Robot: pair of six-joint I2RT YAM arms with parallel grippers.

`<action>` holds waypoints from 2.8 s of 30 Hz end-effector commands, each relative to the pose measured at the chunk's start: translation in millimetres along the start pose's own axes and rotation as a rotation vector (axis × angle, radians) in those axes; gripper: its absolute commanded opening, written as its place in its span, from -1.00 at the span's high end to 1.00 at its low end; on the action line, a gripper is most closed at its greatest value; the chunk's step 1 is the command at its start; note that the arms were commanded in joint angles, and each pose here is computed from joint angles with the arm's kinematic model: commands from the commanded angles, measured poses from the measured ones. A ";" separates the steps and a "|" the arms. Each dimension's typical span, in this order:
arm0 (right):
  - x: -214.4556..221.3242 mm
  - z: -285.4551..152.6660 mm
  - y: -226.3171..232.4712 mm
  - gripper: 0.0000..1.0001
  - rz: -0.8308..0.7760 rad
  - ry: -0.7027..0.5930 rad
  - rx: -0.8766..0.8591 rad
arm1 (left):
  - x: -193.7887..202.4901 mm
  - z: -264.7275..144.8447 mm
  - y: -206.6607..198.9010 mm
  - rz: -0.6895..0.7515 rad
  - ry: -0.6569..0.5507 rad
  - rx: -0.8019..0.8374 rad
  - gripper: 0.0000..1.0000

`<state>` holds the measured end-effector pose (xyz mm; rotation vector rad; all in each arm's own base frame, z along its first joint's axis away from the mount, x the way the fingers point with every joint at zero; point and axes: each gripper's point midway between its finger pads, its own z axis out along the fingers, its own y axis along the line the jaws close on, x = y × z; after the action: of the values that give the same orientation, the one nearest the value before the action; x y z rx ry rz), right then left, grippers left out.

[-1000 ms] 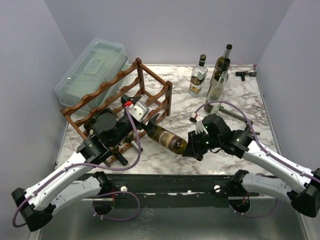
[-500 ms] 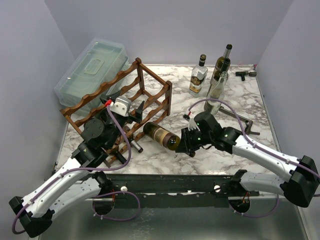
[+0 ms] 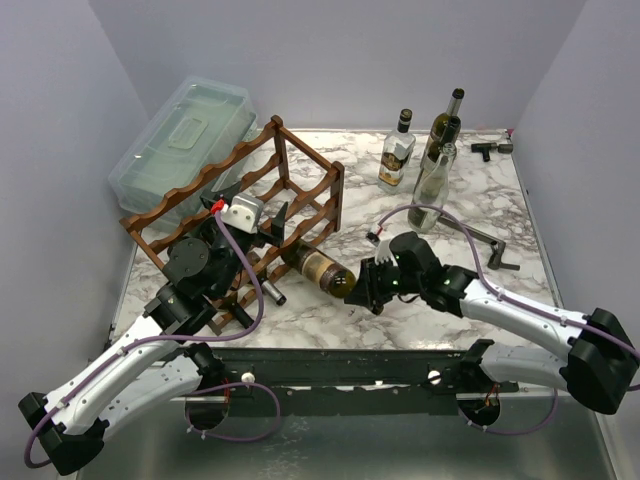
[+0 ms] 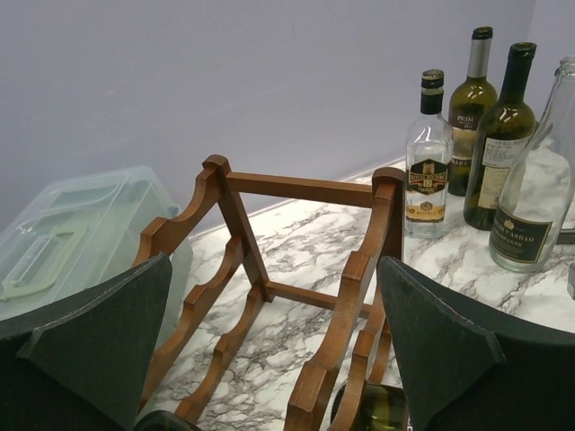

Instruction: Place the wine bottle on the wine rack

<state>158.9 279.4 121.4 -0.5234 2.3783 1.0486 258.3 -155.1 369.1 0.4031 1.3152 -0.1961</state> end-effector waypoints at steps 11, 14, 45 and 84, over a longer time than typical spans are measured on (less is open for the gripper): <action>-62.4 39.4 19.0 0.99 -0.129 -0.356 -0.193 | 4.7 0.8 10.3 0.014 0.014 -0.059 -0.97; -67.2 51.7 18.2 0.99 -0.128 -0.382 -0.213 | 7.9 1.8 9.5 0.017 0.023 -0.059 -0.97; -149.4 149.4 27.2 0.99 -0.163 -0.547 -0.265 | 26.9 9.3 2.5 0.022 0.058 -0.056 -0.97; -154.8 196.9 25.2 0.99 -0.105 -0.484 -0.147 | 14.8 3.8 7.0 -0.003 0.023 -0.064 -0.97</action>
<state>306.0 448.5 66.1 -0.3965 2.0110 1.1312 268.2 -154.3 353.6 0.3824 1.3534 -0.1541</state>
